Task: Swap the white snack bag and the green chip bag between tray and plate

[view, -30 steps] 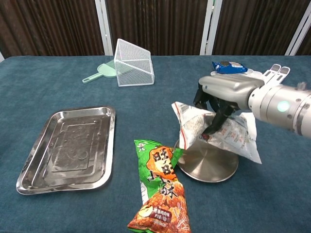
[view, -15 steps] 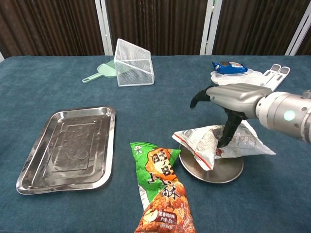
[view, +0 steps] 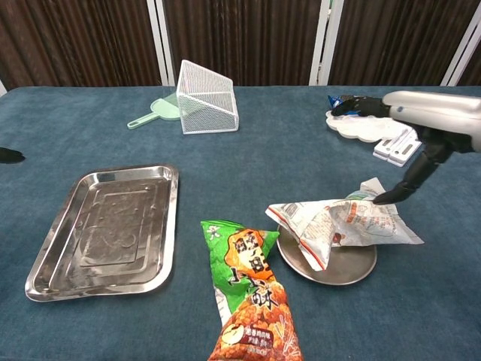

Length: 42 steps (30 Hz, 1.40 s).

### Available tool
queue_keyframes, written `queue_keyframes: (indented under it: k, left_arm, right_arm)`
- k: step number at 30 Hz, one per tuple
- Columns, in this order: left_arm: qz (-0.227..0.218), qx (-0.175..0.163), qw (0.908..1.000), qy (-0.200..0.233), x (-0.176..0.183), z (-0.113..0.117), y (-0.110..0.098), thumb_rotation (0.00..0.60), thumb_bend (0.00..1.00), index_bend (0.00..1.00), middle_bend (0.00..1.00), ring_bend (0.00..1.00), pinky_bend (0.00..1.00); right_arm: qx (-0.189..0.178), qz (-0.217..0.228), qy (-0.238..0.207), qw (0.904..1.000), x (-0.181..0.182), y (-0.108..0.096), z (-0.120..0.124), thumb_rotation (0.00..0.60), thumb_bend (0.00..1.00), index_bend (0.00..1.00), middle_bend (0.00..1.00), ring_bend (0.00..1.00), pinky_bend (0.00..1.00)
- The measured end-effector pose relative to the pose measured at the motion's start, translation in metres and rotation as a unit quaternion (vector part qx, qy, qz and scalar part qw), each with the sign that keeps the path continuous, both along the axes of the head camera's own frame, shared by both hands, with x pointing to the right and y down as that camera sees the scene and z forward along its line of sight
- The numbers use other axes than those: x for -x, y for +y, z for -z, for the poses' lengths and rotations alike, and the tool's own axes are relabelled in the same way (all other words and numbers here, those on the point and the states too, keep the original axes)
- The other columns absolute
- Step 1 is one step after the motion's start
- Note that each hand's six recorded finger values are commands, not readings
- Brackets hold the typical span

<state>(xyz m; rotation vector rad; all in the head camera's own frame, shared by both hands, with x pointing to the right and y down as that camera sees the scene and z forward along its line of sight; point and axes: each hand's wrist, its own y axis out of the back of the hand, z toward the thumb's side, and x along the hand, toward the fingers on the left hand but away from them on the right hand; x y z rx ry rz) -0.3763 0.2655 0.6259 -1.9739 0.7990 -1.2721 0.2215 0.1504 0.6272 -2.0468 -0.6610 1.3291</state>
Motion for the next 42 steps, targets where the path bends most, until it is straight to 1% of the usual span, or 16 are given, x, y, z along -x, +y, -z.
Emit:
queue_keyframes:
  k: [2,5,6,8,9,10,13,16,18,22,26,28,31,36,39,42]
  left_arm:
    - [-0.028,0.007,0.9995,0.014,-0.014,-0.002,0.001,0.6,0.36,0.0,0.0,0.0,0.0]
    - [-0.075,0.013,0.9966,0.034,-0.037,-0.005,0.001,0.6,0.36,0.0,0.0,0.0,0.0]
    - [-0.089,0.013,0.9951,0.041,-0.045,-0.006,0.001,0.6,0.36,0.0,0.0,0.0,0.0]
    - [-0.125,0.012,0.9901,0.062,-0.064,-0.006,0.001,0.6,0.36,0.0,0.0,0.0,0.0]
    - [-0.14,0.01,0.9873,0.074,-0.073,-0.006,0.002,0.6,0.36,0.0,0.0,0.0,0.0]
    - [-0.161,0.009,0.9828,0.091,-0.086,-0.006,0.002,0.6,0.36,0.0,0.0,0.0,0.0]
    - [-0.205,0.012,0.9709,0.124,-0.117,-0.008,0.005,0.6,0.36,0.0,0.0,0.0,0.0]
    - [-0.239,0.027,0.9606,0.14,-0.143,-0.012,0.008,0.6,0.36,0.0,0.0,0.0,0.0]
    - [-0.259,0.038,0.9539,0.146,-0.16,-0.016,0.01,0.6,0.36,0.0,0.0,0.0,0.0]
    - [-0.309,0.061,0.9365,0.154,-0.201,-0.025,0.017,0.6,0.36,0.0,0.0,0.0,0.0]
    - [-0.345,0.063,0.924,0.153,-0.235,-0.032,0.022,0.6,0.36,0.0,0.0,0.0,0.0]
    - [-0.353,0.06,0.9215,0.149,-0.248,-0.034,0.021,0.6,0.36,0.0,0.0,0.0,0.0]
    - [-0.357,0.057,0.9208,0.146,-0.258,-0.037,0.017,0.6,0.36,0.0,0.0,0.0,0.0]
    - [-0.359,0.054,0.9214,0.14,-0.262,-0.04,0.013,0.6,0.36,0.0,0.0,0.0,0.0]
    - [-0.357,0.063,0.9227,0.131,-0.262,-0.048,0.011,0.6,0.36,0.0,0.0,0.0,0.0]
    - [-0.354,0.076,0.9236,0.125,-0.263,-0.056,0.01,0.6,0.36,0.0,0.0,0.0,0.01]
  right_arm:
    - [-0.023,-0.004,0.002,0.9997,-0.015,0.007,0.007,0.6,0.11,0.0,0.0,0.0,0.0]
    - [-0.066,-0.034,0.014,0.9971,-0.053,0.026,0.02,0.6,0.11,0.0,0.0,0.0,0.0]
    - [-0.078,-0.057,0.023,0.995,-0.073,0.036,0.024,0.6,0.11,0.0,0.0,0.0,0.0]
    - [-0.089,-0.098,0.037,0.9905,-0.106,0.053,0.03,0.6,0.11,0.0,0.0,0.0,0.0]
    - [-0.093,-0.126,0.042,0.9867,-0.127,0.064,0.036,0.6,0.11,0.0,0.0,0.0,0.0]
    - [-0.094,-0.134,0.04,0.9856,-0.133,0.067,0.038,0.6,0.11,0.0,0.0,0.0,0.0]
    - [-0.095,-0.147,0.027,0.9841,-0.149,0.072,0.045,0.6,0.11,0.0,0.0,0.0,0.0]
    - [-0.093,-0.155,0.017,0.9834,-0.158,0.073,0.051,0.6,0.11,0.0,0.0,0.0,0.0]
    - [-0.095,-0.153,0.014,0.9836,-0.16,0.074,0.055,0.6,0.11,0.0,0.0,0.0,0.0]
    - [-0.089,-0.16,0.002,0.9831,-0.167,0.074,0.061,0.6,0.11,0.0,0.0,0.0,0.0]
    - [-0.074,-0.163,-0.008,0.9838,-0.172,0.073,0.061,0.6,0.11,0.0,0.0,0.0,0.0]
    - [-0.065,-0.156,-0.012,0.9856,-0.17,0.074,0.06,0.6,0.11,0.0,0.0,0.0,0.0]
    - [-0.053,-0.143,-0.015,0.9882,-0.167,0.076,0.058,0.6,0.11,0.0,0.0,0.0,0.0]
    - [-0.044,-0.134,-0.014,0.9899,-0.164,0.078,0.056,0.6,0.11,0.0,0.0,0.0,0.0]
    - [-0.035,-0.126,-0.01,0.9914,-0.161,0.08,0.051,0.6,0.11,0.0,0.0,0.0,0.0]
    - [-0.036,-0.126,-0.009,0.9913,-0.16,0.079,0.051,0.6,0.11,0.0,0.0,0.0,0.0]
